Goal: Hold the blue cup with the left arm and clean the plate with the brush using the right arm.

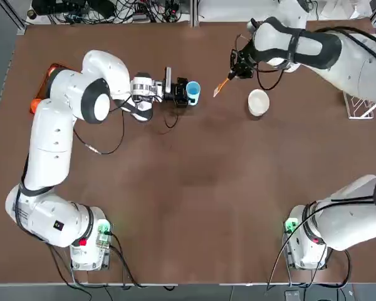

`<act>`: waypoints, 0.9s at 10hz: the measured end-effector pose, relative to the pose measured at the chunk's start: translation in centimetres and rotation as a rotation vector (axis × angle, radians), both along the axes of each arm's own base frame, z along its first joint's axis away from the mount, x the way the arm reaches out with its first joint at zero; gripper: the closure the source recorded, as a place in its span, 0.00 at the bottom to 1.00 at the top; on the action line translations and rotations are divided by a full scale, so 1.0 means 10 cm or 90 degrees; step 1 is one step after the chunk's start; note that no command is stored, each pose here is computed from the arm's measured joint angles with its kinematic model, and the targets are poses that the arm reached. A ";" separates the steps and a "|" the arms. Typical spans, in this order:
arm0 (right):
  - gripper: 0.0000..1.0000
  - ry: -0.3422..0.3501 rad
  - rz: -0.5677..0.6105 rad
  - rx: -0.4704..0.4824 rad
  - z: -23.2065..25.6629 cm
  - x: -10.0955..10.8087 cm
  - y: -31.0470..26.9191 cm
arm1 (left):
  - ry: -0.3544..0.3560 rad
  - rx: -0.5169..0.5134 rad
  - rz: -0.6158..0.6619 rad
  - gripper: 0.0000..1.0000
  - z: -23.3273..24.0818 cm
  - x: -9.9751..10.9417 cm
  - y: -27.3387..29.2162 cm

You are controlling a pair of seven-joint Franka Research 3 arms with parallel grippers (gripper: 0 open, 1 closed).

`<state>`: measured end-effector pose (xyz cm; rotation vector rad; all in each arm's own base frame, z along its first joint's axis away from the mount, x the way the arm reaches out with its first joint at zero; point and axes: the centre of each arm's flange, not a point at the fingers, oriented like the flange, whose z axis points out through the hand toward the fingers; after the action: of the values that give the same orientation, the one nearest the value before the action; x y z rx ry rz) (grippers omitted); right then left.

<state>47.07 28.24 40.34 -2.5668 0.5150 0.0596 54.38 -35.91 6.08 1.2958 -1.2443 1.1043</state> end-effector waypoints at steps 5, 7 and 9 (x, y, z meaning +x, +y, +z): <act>0.95 -0.004 -0.006 -0.035 0.05 0.02 0.43 | -0.013 0.000 -0.001 0.26 0.00 0.00 0.01; 0.95 -0.006 -0.012 -0.042 0.04 0.07 0.56 | -0.013 0.000 -0.001 0.26 0.00 0.00 0.01; 0.95 -0.007 -0.011 -0.044 0.05 0.08 0.71 | -0.013 0.000 -0.001 0.26 0.00 0.00 0.01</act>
<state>47.88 35.29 40.88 -2.6285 0.5430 0.0214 54.40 -35.84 6.06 1.2864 -1.2596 1.1191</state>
